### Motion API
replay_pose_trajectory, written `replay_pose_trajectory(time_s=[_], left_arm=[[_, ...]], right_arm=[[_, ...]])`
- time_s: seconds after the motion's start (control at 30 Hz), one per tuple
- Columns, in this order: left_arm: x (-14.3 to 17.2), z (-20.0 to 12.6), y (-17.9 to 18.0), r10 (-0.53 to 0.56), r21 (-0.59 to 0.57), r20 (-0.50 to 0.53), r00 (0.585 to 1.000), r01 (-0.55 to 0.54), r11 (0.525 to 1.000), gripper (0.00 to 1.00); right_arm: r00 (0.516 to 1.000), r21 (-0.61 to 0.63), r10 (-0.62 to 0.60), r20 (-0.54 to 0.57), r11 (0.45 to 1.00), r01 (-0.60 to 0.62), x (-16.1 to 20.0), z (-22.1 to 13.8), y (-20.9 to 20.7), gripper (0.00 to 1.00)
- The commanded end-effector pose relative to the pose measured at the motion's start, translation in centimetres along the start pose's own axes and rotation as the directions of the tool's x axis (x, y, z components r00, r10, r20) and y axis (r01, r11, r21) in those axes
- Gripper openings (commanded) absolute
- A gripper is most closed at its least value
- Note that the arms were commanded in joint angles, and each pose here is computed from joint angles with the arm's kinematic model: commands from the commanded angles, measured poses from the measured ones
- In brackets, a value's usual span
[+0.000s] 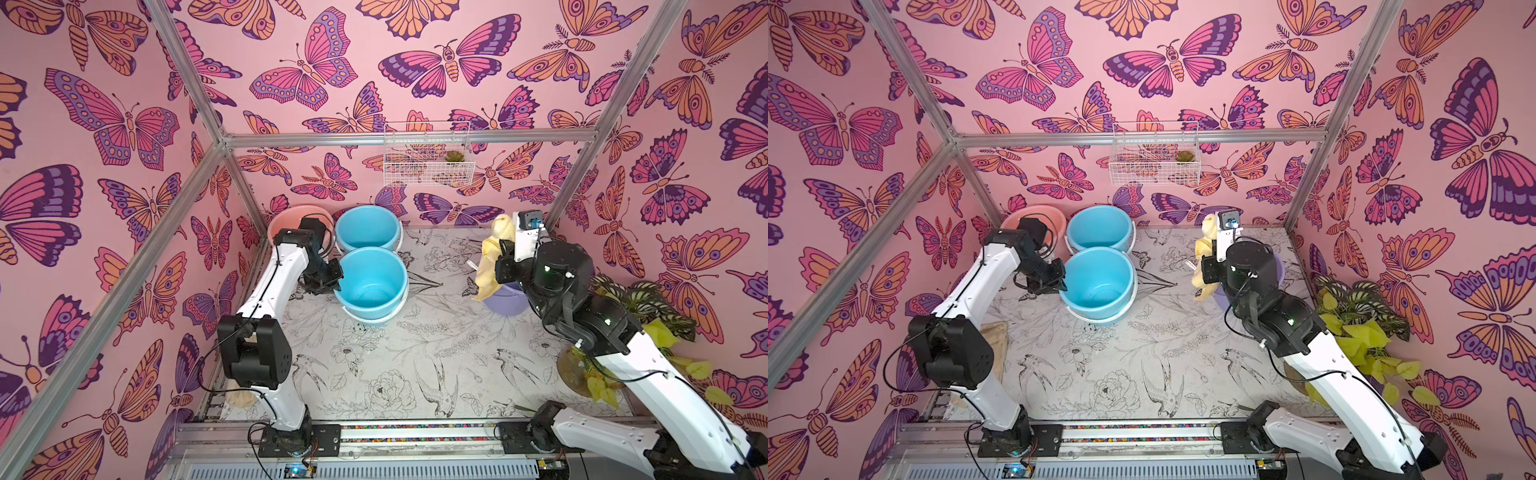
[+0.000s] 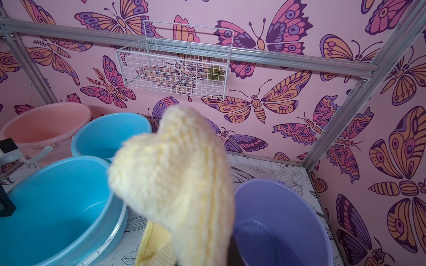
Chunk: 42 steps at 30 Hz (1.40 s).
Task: Wipe the inside of the bucket with a cloth
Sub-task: Move the bucket to the center of the board, then wipe the dirt from the inside of the bucket.
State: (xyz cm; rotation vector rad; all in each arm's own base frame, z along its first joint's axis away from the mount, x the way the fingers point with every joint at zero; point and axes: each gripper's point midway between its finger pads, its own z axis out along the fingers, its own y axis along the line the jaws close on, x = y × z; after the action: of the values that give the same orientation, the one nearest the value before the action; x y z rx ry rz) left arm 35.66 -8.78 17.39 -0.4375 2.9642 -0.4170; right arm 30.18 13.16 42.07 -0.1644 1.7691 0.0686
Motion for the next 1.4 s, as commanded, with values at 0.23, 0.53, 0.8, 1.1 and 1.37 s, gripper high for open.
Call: replay_pose_trajectory(time_s=[0.23,0.53,0.8,1.1,1.37], left_arm=[[0.0,2.4,-0.2,0.040,-0.091,-0.061,0.997,-0.045,0.995,0.22],[0.6,0.1,-2.1,0.082,-0.065,-0.003,0.997,-0.082,0.995,0.00],[4.5,-1.7,-7.1,0.192,0.010,0.019,0.981,-0.192,0.981,0.00],[9.9,-0.6,-13.3,0.367,0.025,0.018,0.930,-0.367,0.930,0.00],[12.0,0.2,-15.6,0.446,0.048,0.086,0.891,-0.451,0.891,0.00]], right_arm=[[0.999,-0.008,0.034,0.028,0.999,-0.034,-1.3,-0.6,-0.2,0.00],[0.999,-0.050,0.043,0.002,0.998,-0.043,-0.7,-0.4,0.7,0.00],[0.997,-0.353,0.068,-0.035,0.933,-0.075,-0.9,-0.5,6.5,0.00],[0.992,-0.577,0.125,-0.014,0.809,-0.110,-3.9,-1.7,11.3,0.00],[0.999,-0.615,0.024,-0.041,0.788,-0.044,-0.7,-1.4,12.4,0.00]])
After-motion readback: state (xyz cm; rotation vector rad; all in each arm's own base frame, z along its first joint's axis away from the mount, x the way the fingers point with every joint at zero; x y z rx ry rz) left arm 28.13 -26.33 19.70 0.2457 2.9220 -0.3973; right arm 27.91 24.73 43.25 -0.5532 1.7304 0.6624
